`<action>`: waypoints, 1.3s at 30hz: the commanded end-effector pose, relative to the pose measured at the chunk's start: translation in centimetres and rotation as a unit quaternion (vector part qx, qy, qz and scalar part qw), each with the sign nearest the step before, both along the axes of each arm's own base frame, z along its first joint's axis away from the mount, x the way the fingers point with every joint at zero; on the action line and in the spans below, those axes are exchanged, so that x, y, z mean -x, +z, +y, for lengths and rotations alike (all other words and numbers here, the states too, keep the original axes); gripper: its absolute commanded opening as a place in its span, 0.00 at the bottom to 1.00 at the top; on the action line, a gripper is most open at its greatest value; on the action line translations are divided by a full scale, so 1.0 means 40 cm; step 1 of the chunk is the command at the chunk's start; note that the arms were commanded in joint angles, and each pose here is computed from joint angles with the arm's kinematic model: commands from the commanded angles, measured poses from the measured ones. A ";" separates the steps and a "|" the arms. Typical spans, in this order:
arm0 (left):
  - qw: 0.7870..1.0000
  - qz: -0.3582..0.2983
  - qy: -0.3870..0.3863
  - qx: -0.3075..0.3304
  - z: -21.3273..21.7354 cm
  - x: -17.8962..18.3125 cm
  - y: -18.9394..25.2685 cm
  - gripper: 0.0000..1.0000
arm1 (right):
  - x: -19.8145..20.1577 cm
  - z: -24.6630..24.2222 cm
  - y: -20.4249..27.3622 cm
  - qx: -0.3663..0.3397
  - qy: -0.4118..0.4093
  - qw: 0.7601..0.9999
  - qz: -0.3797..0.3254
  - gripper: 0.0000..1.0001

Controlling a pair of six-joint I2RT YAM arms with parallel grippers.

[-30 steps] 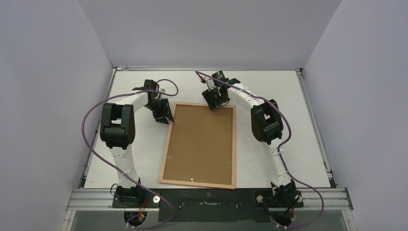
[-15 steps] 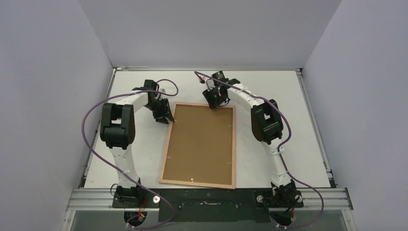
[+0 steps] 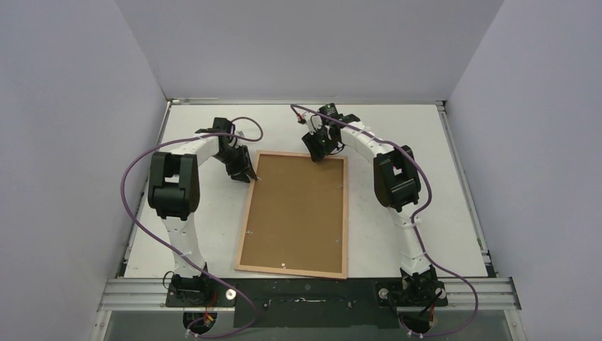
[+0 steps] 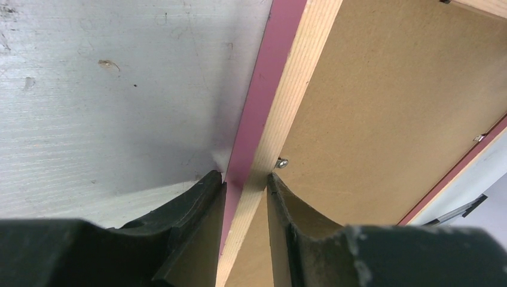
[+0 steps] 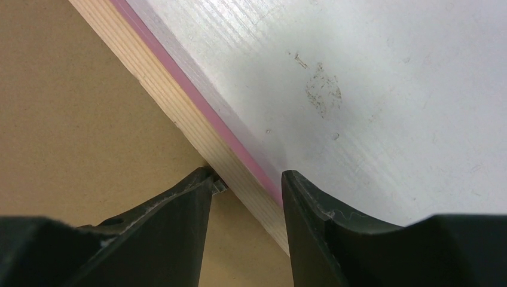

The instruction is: Put the photo into the frame

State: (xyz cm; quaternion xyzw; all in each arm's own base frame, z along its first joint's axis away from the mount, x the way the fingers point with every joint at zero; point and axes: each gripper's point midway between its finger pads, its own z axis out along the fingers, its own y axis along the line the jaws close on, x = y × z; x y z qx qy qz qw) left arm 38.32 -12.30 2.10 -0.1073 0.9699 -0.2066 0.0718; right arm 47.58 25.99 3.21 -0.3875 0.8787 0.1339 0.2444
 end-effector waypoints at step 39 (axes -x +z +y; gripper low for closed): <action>1.000 -0.018 0.006 0.001 0.013 -0.054 0.022 0.44 | -0.007 -0.087 0.081 -0.095 -0.135 0.986 -0.019 0.61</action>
